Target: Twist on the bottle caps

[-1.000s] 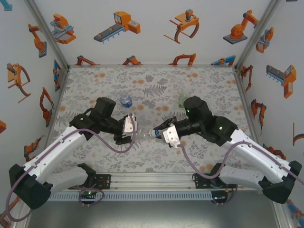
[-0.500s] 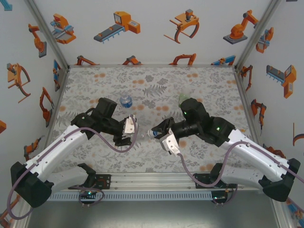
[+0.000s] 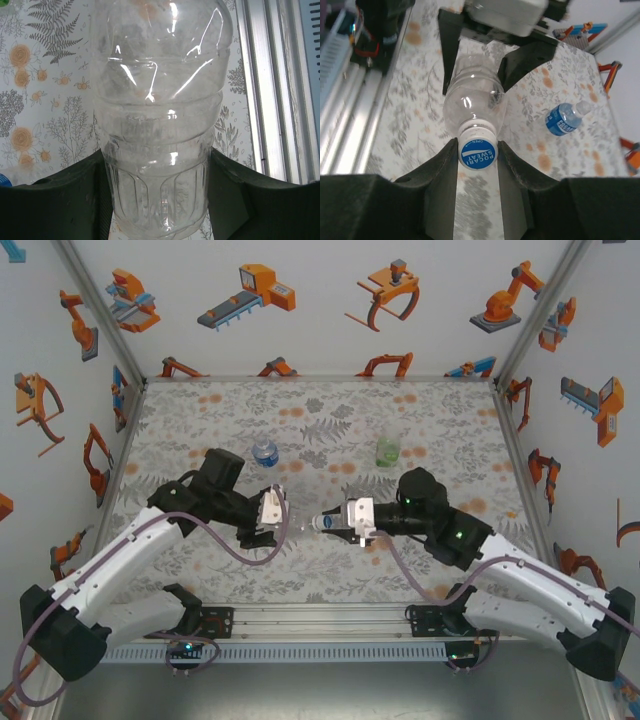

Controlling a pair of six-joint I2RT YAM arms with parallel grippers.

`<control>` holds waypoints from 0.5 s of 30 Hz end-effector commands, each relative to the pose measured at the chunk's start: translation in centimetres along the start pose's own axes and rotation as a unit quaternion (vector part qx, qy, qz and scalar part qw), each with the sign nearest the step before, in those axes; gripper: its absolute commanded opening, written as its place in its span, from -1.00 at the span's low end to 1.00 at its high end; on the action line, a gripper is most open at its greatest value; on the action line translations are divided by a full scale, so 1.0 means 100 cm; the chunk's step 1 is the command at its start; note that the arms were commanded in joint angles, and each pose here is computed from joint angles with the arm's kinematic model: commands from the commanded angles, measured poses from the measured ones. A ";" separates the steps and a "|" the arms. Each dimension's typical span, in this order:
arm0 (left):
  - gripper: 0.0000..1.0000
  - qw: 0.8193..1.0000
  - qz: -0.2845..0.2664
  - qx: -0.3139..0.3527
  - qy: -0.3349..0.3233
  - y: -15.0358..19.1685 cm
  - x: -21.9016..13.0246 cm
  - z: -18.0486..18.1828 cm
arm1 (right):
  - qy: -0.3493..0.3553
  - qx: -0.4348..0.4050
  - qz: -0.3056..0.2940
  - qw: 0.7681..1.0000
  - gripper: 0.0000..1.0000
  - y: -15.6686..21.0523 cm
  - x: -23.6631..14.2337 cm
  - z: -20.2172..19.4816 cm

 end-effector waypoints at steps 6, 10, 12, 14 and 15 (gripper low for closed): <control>-1.00 0.995 -0.098 0.036 -0.003 -0.041 -0.005 0.006 | 0.190 0.326 -0.039 0.925 -1.00 0.016 -0.006 -0.052; -1.00 0.994 -0.105 0.024 -0.029 -0.042 -0.005 0.016 | 0.274 0.464 0.002 0.843 -1.00 0.047 -0.014 -0.067; -1.00 0.993 -0.108 0.018 -0.044 -0.042 -0.005 0.021 | 0.294 0.526 0.020 0.798 -1.00 0.057 -0.016 -0.069; -1.00 0.993 -0.106 0.010 -0.054 -0.041 -0.005 0.025 | 0.309 0.587 0.038 0.747 -1.00 0.066 -0.017 -0.068; -1.00 0.993 -0.104 0.007 -0.060 -0.040 -0.005 0.027 | 0.315 0.619 0.051 0.718 -1.00 0.071 -0.017 -0.066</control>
Point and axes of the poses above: each hand's point on the last joint's axis, 136 mm out from that joint toward the fingers, its own x axis out along the fingers, its own z axis along the line the jaws close on, y = z × x, the point moved 2 cm from there along -x, back along the fingers, and after that the axes turned 9 degrees about -x, right-handed, at the moved point
